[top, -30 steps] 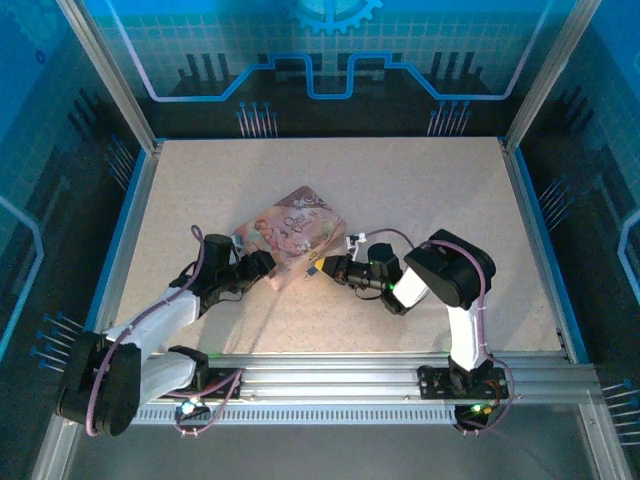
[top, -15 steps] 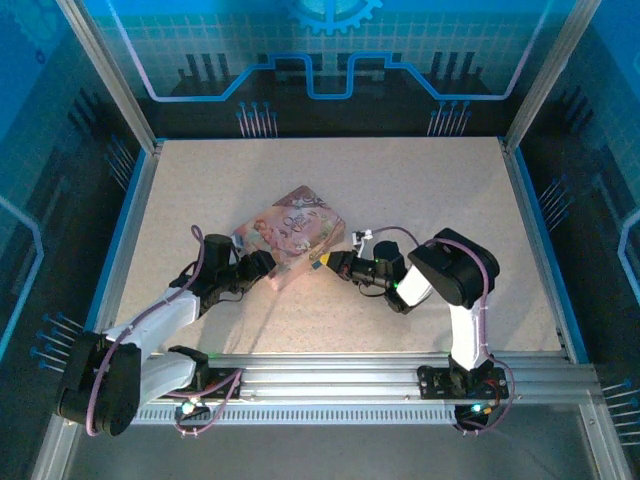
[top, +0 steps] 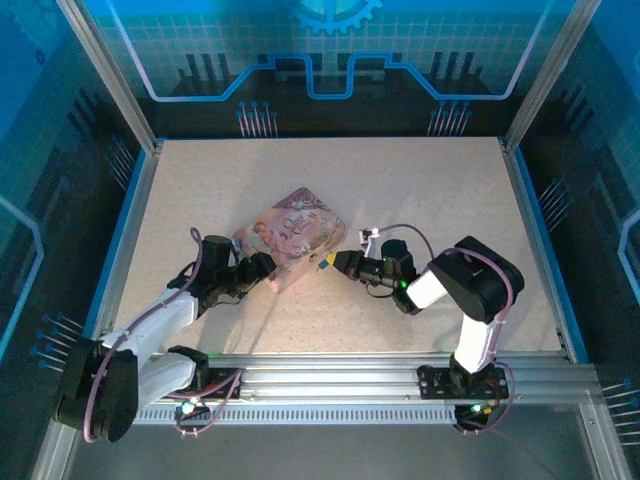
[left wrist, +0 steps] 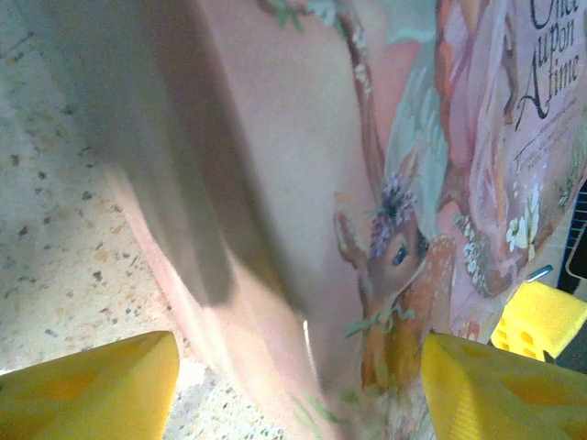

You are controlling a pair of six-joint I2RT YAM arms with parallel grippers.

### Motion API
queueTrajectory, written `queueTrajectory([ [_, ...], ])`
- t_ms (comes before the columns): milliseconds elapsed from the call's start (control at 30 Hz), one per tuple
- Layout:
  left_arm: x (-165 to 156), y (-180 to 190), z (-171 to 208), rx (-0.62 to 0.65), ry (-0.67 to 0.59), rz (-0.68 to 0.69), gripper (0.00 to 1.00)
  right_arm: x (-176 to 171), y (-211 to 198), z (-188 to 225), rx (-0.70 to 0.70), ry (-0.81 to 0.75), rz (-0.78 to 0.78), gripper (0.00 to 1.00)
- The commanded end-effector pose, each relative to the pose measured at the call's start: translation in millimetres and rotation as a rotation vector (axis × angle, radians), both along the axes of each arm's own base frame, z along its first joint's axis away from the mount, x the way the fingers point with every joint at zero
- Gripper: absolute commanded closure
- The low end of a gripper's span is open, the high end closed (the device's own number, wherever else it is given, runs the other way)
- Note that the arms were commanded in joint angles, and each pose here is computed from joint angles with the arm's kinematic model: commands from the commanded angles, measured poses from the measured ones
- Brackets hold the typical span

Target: Unlock a padlock with a key

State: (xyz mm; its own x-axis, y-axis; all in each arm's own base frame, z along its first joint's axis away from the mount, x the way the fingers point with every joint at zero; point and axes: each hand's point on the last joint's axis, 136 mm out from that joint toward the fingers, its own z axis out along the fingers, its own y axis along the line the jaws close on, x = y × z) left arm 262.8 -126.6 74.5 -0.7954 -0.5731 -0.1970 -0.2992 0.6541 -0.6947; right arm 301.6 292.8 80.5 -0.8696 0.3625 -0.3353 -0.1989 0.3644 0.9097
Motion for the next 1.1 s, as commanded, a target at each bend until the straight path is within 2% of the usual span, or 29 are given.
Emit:
queueTrajectory([
  [0, -7.0, 3.4, 6.8, 0.044, 0.015, -0.014, 0.27, -2.8, -7.8, 6.0, -0.070, -0.045, 0.015, 0.96],
  [300, -9.9, 15.1, 32.0, 0.110, -0.040, -0.007, 0.23, -27.0, -22.3, 28.8, -0.278, -0.131, 0.102, 0.95],
  [467, -14.0, 24.2, 39.3, 0.158, -0.062, 0.002, 0.20, -54.3, -32.3, 40.0, -0.441, -0.159, 0.221, 0.95],
  [667, -18.0, 34.9, 39.7, 0.228, -0.062, -0.001, 0.10, -79.7, -58.6, 49.7, -0.612, -0.145, 0.269, 0.95],
  [800, -19.4, 39.9, 42.9, 0.252, -0.075, 0.007, 0.01, -94.8, -73.7, 49.7, -0.666, -0.110, 0.282, 0.95],
  [1067, -22.1, 41.4, 40.9, 0.252, -0.079, 0.009, 0.01, -116.1, -93.9, 33.9, -0.714, -0.019, 0.275, 0.94],
])
